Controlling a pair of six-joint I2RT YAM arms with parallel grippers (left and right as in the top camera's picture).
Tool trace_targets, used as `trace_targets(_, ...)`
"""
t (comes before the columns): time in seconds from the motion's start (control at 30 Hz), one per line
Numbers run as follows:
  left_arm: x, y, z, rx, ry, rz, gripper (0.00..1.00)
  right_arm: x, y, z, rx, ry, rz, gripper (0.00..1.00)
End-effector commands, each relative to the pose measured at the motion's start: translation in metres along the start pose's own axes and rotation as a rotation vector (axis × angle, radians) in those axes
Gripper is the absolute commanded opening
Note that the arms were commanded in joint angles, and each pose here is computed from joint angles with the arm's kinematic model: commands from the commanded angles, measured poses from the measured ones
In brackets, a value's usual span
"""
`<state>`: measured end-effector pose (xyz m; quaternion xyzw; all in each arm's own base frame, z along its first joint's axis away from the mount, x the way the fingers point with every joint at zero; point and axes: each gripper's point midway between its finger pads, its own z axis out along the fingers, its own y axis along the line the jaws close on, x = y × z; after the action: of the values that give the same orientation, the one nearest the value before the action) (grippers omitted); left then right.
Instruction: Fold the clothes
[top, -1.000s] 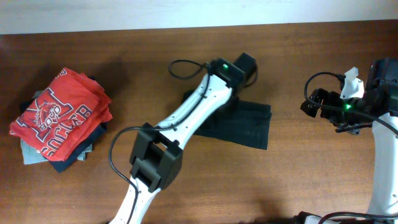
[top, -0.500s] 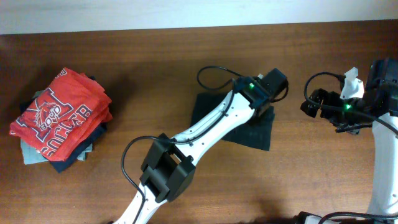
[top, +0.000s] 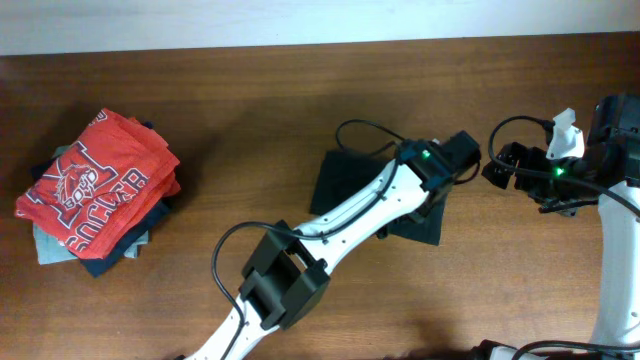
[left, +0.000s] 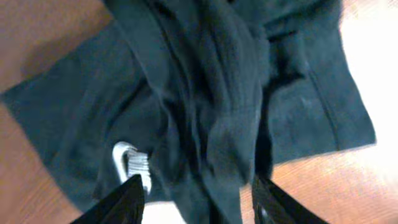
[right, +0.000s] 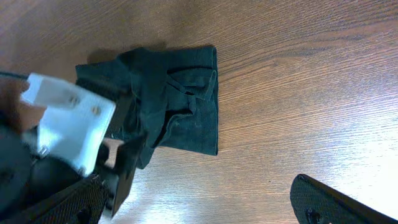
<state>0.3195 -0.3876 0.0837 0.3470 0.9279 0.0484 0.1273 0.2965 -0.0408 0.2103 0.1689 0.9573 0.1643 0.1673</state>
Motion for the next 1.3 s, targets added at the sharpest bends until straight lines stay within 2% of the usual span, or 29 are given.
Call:
trace_targets(0.0,-0.012,0.018,-0.028,-0.095,-0.049,0.016,0.56,0.002,0.002,-0.001,-0.012,0.0,0.01,0.99)
trace_targets(0.13,-0.016,0.047,-0.051,-0.18,-0.069,-0.008,0.57,0.002,0.002,-0.001,-0.012,0.0,0.009,0.99)
trace_targets(0.27,-0.015,0.09,-0.055,-0.24,-0.049,-0.079,0.58,0.002,0.002,-0.001,-0.012,0.001,0.01,0.99)
trace_targets(0.33,-0.011,0.124,-0.048,-0.248,-0.017,-0.143,0.64,0.004,0.004,0.0,-0.013,0.009,0.005,0.99)
trace_targets(0.43,-0.007,0.144,-0.034,-0.093,0.025,-0.171,0.64,0.012,0.01,0.008,-0.016,0.045,-0.019,1.0)
trace_targets(0.53,-0.01,0.13,-0.019,0.28,0.022,-0.067,0.56,0.027,0.016,0.026,0.004,0.096,-0.063,0.88)
trace_targets(0.6,-0.009,0.132,-0.012,0.413,0.017,-0.05,0.5,0.036,0.015,0.043,0.034,0.12,-0.042,0.88)
trace_targets(0.63,-0.007,0.137,-0.005,0.436,0.024,-0.061,0.47,0.039,0.016,0.05,0.031,0.128,-0.039,0.87)
trace_targets(0.7,-0.004,0.145,0.008,0.468,0.037,-0.075,0.42,0.046,0.019,0.066,0.027,0.14,-0.03,0.78)
trace_targets(0.77,-0.002,0.144,0.018,0.526,0.038,-0.055,0.38,0.053,0.024,0.084,0.014,0.141,-0.041,0.76)
trace_targets(0.87,0.001,0.138,0.034,0.567,0.053,-0.024,0.38,0.061,0.032,0.11,-0.004,0.137,-0.073,0.78)
trace_targets(0.9,0.002,0.135,0.04,0.572,0.062,-0.013,0.38,0.063,0.034,0.117,-0.01,0.133,-0.082,0.84)
trace_targets(0.97,0.005,0.128,0.052,0.58,0.086,-0.008,0.38,0.063,0.044,0.132,-0.032,0.119,-0.128,0.89)
trace_targets(1.13,0.009,0.119,0.069,0.589,0.121,-0.001,0.37,0.055,0.058,0.161,-0.031,0.098,-0.124,0.88)
trace_targets(1.27,0.013,0.117,0.077,0.594,0.142,-0.004,0.36,0.062,0.06,0.193,-0.012,0.146,-0.096,0.79)
